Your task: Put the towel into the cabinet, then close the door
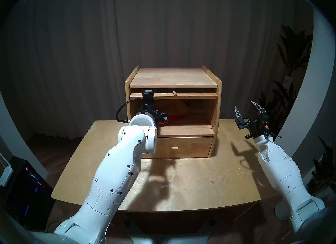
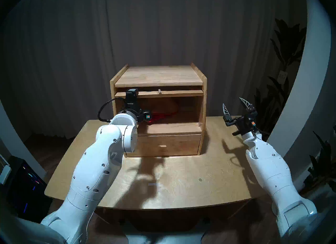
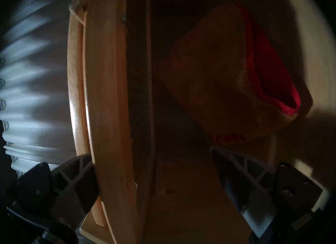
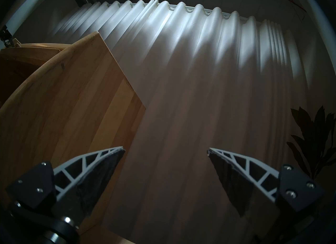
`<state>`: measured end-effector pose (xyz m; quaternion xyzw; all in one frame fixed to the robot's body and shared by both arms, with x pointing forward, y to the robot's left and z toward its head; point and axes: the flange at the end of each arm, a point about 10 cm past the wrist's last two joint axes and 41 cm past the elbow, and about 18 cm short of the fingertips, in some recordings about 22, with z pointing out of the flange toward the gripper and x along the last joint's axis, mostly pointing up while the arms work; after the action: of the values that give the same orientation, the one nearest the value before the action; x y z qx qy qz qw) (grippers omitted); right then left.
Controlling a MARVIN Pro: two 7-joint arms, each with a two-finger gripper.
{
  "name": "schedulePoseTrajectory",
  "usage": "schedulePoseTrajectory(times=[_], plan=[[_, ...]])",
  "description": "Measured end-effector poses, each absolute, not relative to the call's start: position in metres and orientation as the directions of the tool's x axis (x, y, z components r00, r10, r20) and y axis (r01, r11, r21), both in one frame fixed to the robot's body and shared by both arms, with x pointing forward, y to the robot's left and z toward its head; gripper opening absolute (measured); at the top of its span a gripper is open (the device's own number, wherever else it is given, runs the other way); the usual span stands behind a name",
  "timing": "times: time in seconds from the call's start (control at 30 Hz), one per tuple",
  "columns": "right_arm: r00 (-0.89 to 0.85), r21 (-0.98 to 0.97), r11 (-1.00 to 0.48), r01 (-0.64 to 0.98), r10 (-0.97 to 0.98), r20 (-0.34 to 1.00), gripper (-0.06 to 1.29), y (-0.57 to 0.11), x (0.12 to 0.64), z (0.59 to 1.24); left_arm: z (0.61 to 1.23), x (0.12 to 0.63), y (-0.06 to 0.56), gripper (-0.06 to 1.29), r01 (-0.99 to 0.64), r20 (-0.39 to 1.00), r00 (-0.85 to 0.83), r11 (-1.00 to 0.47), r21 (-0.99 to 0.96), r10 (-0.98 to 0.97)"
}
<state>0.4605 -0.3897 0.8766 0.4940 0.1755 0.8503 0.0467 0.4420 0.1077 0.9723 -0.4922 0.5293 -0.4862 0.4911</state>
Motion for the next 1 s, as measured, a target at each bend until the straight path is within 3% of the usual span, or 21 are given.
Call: schedulePoseTrajectory(times=[0.37, 0.43, 0.47, 0.5, 0.53, 1.0], plan=[[-0.508, 0.346, -0.934, 0.093, 0.254, 0.823, 1.25, -0.39, 0.46, 0.877, 0.994, 0.452, 0.109, 1.22, 0.035, -0.037, -0.036, 0.036, -0.999, -0.999], [-0.508, 0.346, -0.934, 0.093, 0.254, 0.823, 1.25, -0.39, 0.46, 0.877, 0.994, 0.452, 0.109, 0.95, 0.035, -0.035, -0.038, 0.033, -0.999, -0.999], [-0.508, 0.346, -0.934, 0.093, 0.254, 0.823, 1.25, -0.39, 0.46, 0.877, 0.994, 0.452, 0.109, 0.67, 0.035, -0.033, -0.039, 0.031, -0.999, -0.999], [-0.508, 0.346, -0.934, 0.093, 0.254, 0.823, 1.25, -0.39, 0.46, 0.877, 0.994, 0.452, 0.11, 0.3, 0.035, -0.03, -0.04, 0.029, -0.999, -0.999], [-0.508, 0.346, -0.934, 0.093, 0.254, 0.823, 1.25, -0.39, 0.461, 0.877, 0.994, 0.451, 0.11, 0.2, 0.036, -0.028, -0.042, 0.027, -0.999, -0.999], [-0.509, 0.346, -0.934, 0.092, 0.255, 0.822, 1.25, -0.391, 0.461, 0.877, 0.994, 0.431, 0.115, 0.23, 0.053, -0.026, -0.066, 0.022, -0.998, -0.998]])
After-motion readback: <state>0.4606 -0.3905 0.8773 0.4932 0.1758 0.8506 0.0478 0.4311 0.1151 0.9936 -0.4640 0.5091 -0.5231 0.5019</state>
